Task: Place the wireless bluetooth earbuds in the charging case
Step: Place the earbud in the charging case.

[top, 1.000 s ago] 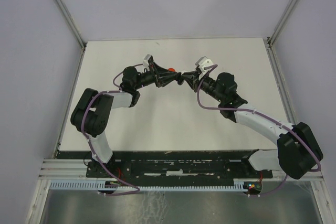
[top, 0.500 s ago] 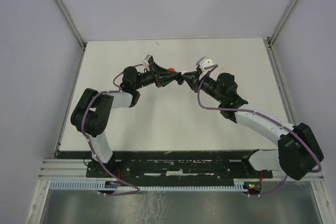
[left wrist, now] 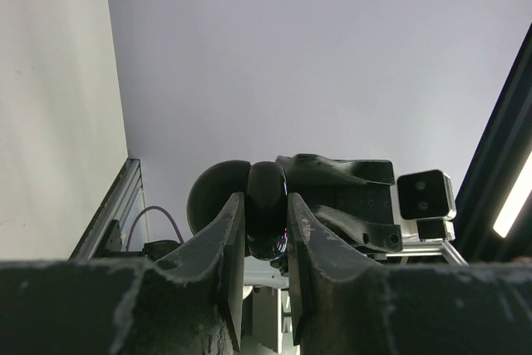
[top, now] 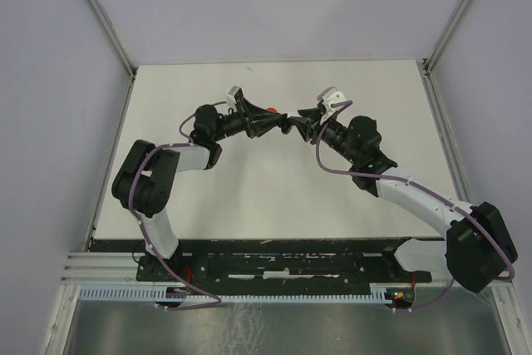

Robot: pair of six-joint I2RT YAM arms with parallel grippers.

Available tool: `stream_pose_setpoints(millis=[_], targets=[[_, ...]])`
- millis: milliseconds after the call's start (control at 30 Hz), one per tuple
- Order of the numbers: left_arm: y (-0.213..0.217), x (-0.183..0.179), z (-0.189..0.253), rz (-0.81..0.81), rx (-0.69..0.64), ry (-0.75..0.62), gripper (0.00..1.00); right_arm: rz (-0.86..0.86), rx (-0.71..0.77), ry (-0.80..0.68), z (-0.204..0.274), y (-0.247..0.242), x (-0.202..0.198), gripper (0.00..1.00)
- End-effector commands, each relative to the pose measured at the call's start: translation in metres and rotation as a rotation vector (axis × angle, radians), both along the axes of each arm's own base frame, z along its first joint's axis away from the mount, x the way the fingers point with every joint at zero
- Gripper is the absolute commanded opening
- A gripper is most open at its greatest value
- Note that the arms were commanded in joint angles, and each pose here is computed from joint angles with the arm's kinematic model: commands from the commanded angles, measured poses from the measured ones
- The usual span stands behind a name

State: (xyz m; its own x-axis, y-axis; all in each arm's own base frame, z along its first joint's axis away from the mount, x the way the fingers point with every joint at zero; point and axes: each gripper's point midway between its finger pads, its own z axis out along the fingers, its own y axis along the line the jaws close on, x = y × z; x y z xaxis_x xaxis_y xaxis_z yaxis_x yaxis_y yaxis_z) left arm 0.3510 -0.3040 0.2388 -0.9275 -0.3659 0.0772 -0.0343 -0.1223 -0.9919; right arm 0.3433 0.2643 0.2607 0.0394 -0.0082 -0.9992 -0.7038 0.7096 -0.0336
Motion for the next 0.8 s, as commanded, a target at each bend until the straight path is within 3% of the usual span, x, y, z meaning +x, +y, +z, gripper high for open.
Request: stream_pose_setpoints(millis=[0, 100, 300, 433, 767], targets=[[-0.001, 0.004, 0.019, 0.021, -0.014, -0.069, 0.03, -0.065, 0.172, -0.131, 0.072, -0.014, -0.004, 0.42], [0.000, 0.006, 0.012, 0.038, 0.000, -0.064, 0.03, -0.159, 0.165, -0.075, 0.083, -0.029, 0.002, 0.49], [0.004, 0.019, 0.004, 0.121, 0.053, -0.089, 0.03, -0.513, -0.106, 0.318, 0.044, -0.083, 0.018, 0.59], [0.012, 0.034, 0.004, 0.229, 0.107, -0.120, 0.03, -0.482, -0.267, 0.515, 0.002, -0.077, 0.010, 0.65], [0.021, 0.045, 0.010, 0.341, 0.153, -0.137, 0.03, -0.381, -0.317, 0.700, -0.051, -0.046, 0.009, 0.74]])
